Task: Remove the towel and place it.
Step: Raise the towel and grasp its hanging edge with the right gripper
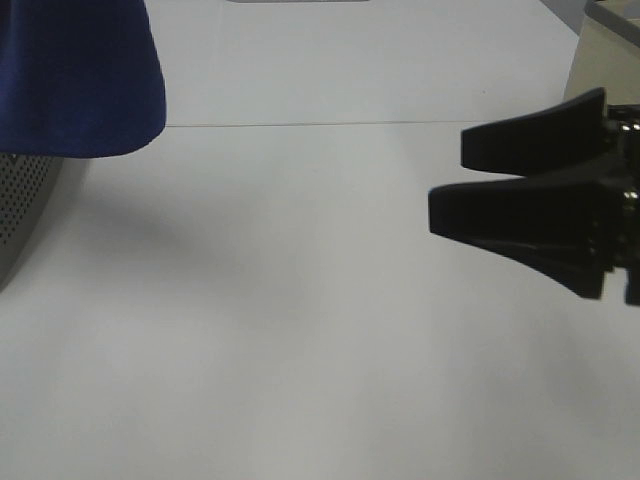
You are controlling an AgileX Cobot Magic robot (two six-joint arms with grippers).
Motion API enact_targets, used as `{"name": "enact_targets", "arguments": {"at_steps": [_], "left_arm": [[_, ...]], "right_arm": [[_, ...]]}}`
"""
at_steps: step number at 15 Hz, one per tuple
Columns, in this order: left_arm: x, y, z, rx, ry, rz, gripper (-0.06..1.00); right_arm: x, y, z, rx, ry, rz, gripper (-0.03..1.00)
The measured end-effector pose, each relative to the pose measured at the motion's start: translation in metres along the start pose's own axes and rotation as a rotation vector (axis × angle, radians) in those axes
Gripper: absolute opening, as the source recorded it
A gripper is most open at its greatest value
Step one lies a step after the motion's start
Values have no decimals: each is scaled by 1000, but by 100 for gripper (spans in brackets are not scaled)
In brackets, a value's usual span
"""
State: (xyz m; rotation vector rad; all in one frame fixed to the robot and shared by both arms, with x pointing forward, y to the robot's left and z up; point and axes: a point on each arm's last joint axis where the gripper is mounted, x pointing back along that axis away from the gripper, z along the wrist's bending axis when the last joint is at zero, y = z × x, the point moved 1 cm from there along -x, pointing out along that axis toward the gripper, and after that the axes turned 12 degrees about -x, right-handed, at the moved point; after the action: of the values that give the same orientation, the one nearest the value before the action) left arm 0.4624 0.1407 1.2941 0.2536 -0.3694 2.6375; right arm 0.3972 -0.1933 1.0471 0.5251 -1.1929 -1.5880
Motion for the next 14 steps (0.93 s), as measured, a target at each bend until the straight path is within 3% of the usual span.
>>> {"name": "enact_targets", "arguments": {"at_steps": [4, 8, 12, 14], "left_arm": [[0, 9, 1, 69, 4, -75, 0], [-9, 13, 0, 73, 8, -87, 0], [-25, 19, -3, 70, 7, -98, 0], [-28, 21, -1, 78, 25, -108, 0]], "right_arm": [[-37, 8, -41, -29, 217, -37, 76], [-84, 29, -97, -78, 279, -32, 76], [-131, 46, -77, -25, 410, 9, 76], [-150, 52, -71, 11, 394, 29, 76]]}}
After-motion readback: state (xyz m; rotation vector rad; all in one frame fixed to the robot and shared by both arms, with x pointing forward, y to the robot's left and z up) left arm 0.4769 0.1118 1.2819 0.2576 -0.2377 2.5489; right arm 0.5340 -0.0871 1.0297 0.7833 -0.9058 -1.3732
